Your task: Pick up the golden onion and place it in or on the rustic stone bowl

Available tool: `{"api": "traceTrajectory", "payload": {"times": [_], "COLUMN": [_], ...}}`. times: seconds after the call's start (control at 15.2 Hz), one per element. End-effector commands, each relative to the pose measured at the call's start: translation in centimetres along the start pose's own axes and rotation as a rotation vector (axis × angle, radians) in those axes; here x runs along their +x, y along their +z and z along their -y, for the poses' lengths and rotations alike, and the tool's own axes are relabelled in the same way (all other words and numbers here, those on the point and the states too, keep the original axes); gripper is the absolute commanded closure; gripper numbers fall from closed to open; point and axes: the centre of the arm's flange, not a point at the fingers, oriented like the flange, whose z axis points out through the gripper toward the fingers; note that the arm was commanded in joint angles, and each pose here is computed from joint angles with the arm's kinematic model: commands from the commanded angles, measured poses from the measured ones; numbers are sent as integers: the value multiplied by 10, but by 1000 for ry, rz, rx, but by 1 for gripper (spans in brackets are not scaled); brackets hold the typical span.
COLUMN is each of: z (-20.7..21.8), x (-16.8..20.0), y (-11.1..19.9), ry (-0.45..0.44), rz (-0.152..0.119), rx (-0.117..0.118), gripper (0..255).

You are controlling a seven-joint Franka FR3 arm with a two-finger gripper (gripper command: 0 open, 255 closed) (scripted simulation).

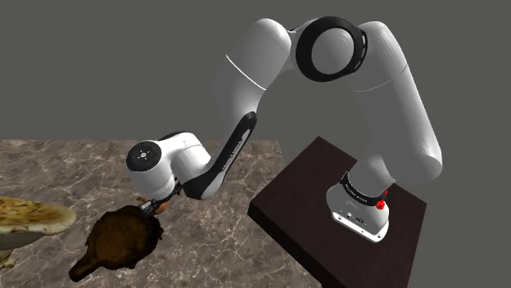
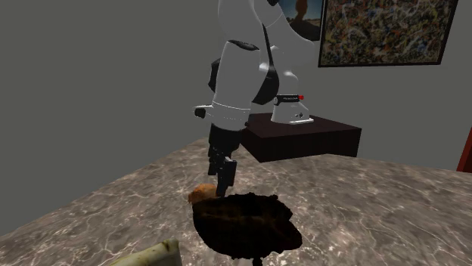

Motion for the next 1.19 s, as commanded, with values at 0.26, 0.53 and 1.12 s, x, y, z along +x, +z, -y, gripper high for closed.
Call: {"api": "traceTrajectory", "payload": {"times": [0.26, 0.53, 1.12], "z": [1, 1, -5], "x": [-3, -3, -8], "y": [16, 16, 22], "ry": [-4, -4, -4], "rz": [3, 3, 2], "rx": [1, 1, 2], "gripper": [0, 0, 255]}}
